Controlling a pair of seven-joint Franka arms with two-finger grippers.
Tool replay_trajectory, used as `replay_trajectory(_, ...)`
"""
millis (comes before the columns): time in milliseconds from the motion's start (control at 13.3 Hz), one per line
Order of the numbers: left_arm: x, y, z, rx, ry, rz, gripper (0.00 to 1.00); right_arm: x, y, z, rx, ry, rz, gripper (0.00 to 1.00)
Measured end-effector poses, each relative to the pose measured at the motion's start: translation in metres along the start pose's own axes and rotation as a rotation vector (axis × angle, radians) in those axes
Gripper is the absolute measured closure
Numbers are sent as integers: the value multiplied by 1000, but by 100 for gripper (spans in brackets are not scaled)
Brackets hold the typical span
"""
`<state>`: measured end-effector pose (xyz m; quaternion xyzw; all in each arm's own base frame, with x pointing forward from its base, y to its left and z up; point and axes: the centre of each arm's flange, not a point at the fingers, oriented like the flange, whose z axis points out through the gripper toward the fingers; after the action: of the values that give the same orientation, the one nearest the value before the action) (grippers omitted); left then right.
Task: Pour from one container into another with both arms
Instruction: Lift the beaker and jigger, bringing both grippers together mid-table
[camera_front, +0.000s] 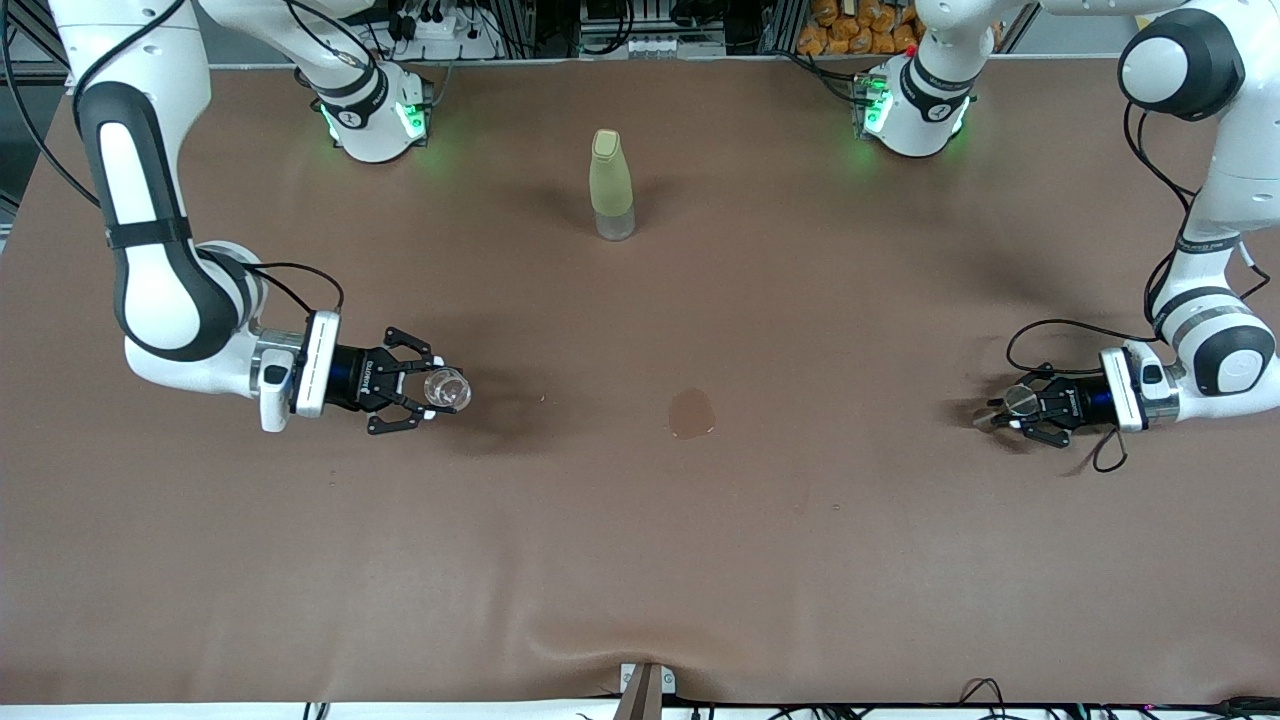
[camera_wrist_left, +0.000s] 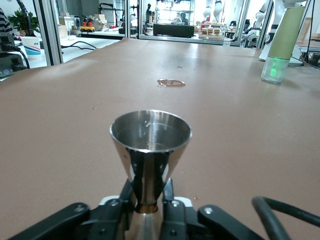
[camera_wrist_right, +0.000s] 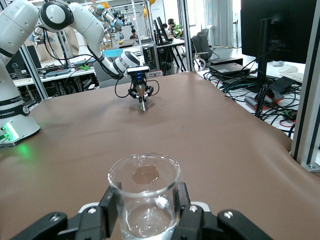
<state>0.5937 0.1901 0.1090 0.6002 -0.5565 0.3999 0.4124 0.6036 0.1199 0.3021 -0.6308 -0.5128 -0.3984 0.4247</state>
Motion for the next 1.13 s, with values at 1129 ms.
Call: replay_trajectory(1129,162,-73,144,-52,52,151,79,46,-7,-11,-11,35,37,50)
